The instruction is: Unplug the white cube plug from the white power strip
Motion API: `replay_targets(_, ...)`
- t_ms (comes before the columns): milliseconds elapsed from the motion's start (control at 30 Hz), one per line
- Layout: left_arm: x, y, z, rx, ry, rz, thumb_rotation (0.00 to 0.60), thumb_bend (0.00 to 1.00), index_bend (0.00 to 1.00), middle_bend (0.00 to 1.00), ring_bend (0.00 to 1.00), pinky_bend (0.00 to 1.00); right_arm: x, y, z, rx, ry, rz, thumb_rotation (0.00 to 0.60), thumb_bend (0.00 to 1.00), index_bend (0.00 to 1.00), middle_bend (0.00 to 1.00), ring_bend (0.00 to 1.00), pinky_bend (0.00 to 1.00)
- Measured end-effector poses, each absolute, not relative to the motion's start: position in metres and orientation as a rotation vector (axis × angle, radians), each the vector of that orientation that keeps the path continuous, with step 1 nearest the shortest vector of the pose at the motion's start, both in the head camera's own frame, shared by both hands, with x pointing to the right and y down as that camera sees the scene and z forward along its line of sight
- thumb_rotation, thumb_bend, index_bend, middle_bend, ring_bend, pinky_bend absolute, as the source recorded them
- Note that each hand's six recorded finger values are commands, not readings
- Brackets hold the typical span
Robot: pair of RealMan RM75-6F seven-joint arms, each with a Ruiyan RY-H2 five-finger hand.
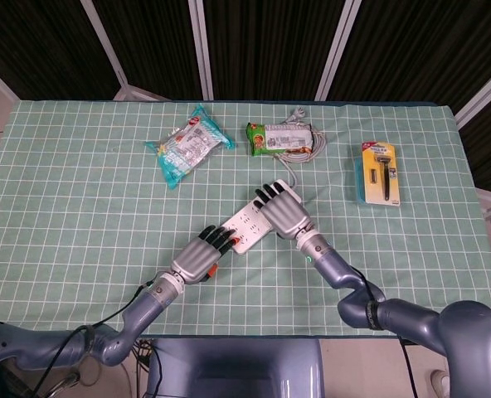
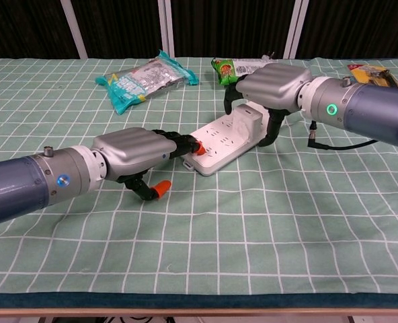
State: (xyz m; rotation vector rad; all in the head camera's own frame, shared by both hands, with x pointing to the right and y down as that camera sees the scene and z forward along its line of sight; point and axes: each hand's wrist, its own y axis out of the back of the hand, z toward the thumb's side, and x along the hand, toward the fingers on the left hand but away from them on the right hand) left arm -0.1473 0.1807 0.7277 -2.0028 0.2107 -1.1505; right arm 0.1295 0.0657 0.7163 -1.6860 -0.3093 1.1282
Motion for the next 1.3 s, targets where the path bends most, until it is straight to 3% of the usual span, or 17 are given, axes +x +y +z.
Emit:
replay_targets(333,-0.146,0.182,0.729,-2.01,0.208,-1.148,0.6,0.52,0.11,0.04,0.0,0.08,0.129,0.065,0.724,-1.688,-0.317,1.14,0.6,0.22,0.35,0.19,0.15,0.21)
replay_targets(833,-0.146,0.185,0.733,-2.018,0.2,-1.15,0.6,0.52,0.11,0.04,0.0,0.08,0.128,0.067,0.729,-1.69,-0.317,1.14,0.6,0.52,0.53,0.22,0.16,0.21)
replay_targets(1300,-0.15,0.186,0.733,-2.025,0.208,-1.154,0.6,0.51,0.11,0.04,0.0,0.08,0.123,0.065,0.714,-1.676,-0.364,1.104,0.6,0.58,0.62,0.22,0.16,0.22)
